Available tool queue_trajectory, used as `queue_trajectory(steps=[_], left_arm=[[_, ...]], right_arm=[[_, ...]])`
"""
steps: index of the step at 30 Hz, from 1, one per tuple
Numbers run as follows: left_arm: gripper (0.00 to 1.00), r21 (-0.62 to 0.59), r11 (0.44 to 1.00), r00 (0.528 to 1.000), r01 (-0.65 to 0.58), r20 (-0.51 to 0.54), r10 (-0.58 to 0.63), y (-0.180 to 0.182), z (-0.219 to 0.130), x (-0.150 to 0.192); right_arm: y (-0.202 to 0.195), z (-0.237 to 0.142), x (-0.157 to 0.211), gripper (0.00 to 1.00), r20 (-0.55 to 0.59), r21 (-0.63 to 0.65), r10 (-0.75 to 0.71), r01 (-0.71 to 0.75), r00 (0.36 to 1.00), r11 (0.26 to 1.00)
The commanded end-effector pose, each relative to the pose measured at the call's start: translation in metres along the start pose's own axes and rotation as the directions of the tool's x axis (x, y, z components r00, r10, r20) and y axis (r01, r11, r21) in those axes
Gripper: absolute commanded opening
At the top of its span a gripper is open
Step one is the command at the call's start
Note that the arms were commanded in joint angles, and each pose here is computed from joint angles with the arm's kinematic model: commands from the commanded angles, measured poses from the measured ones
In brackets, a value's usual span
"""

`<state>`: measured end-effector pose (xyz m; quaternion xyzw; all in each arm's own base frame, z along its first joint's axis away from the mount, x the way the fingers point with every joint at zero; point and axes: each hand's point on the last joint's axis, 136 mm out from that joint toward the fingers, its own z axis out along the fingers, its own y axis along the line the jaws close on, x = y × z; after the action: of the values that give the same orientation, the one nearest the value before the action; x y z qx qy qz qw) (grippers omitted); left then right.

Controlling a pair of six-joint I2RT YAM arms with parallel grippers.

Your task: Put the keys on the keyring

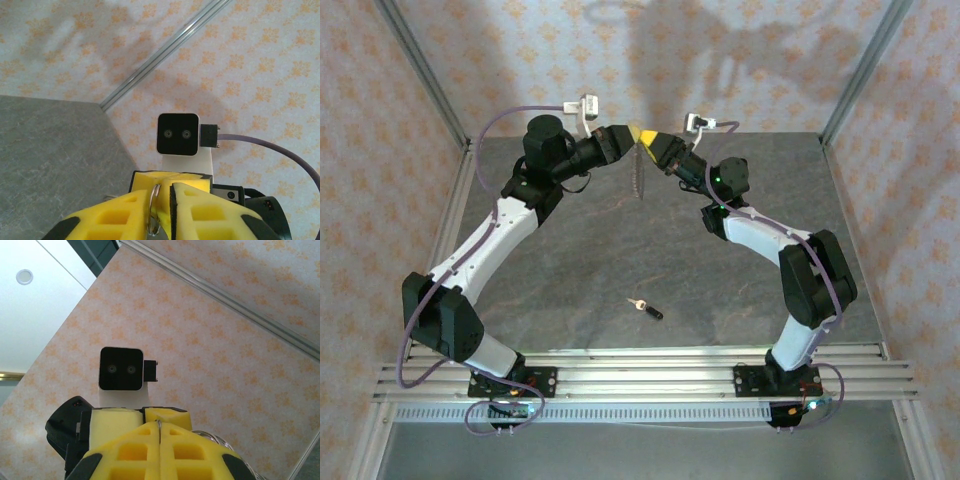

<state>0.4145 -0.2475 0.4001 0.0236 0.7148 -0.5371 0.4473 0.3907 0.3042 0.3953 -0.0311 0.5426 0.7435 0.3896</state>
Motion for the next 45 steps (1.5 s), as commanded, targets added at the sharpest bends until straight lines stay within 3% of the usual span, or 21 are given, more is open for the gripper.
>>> queue_trajectory(steps=[1, 6, 8, 9, 12, 14, 21, 27, 35, 45], left_arm=[[0.17, 0.038, 0.999, 0.999, -0.03, -0.025, 0.031, -0.013, 0.002, 0.006], [0.01, 0.023, 0.998, 0.997, -0.056, -0.054, 0.057, -0.014, 0.003, 0.015], [0.0, 0.004, 0.997, 0.994, -0.083, -0.076, 0.083, -0.013, 0.004, 0.019], [0.0, -0.003, 0.996, 0.992, -0.092, -0.083, 0.091, -0.012, 0.004, 0.021], [0.0, -0.016, 0.994, 0.991, -0.104, -0.092, 0.102, -0.007, 0.003, 0.023], [0.0, -0.021, 0.993, 0.987, -0.119, -0.107, 0.116, -0.005, 0.002, 0.024], [0.0, 0.037, 0.975, 0.957, -0.219, -0.188, 0.222, -0.013, 0.002, 0.028], [0.0, 0.12, 0.953, 0.917, -0.279, -0.261, 0.302, -0.023, 0.005, 0.032], [0.0, 0.216, 0.942, 0.901, -0.258, -0.3, 0.315, -0.037, 0.013, 0.031], [0.0, 0.268, 0.942, 0.903, -0.202, -0.321, 0.285, -0.043, 0.021, 0.03]], right_arm=[[0.02, 0.001, -0.003, 0.0, 0.022, -0.066, -0.04, 0.042, 0.999, 0.997], [0.019, 0.001, -0.003, 0.0, 0.023, -0.064, -0.037, 0.038, 0.999, 0.997], [0.02, 0.002, -0.004, 0.0, 0.022, -0.059, -0.034, 0.035, 0.999, 0.998], [0.019, 0.001, -0.006, 0.03, 0.026, -0.047, -0.03, 0.032, 0.999, 0.998], [0.014, -0.011, -0.019, 0.32, 0.059, 0.004, -0.025, 0.025, 0.998, 1.0], [0.011, -0.026, -0.03, 0.42, 0.089, 0.049, -0.029, 0.025, 0.996, 0.998], [0.003, -0.072, -0.038, 0.53, 0.036, 0.272, -0.106, 0.092, 0.994, 0.958], [0.013, -0.086, -0.034, 0.54, -0.059, 0.339, -0.164, 0.174, 0.985, 0.925], [0.041, -0.074, -0.029, 0.5, -0.132, 0.207, -0.183, 0.208, 0.974, 0.956], [0.05, -0.064, -0.026, 0.4, -0.126, 0.11, -0.176, 0.191, 0.976, 0.975]])
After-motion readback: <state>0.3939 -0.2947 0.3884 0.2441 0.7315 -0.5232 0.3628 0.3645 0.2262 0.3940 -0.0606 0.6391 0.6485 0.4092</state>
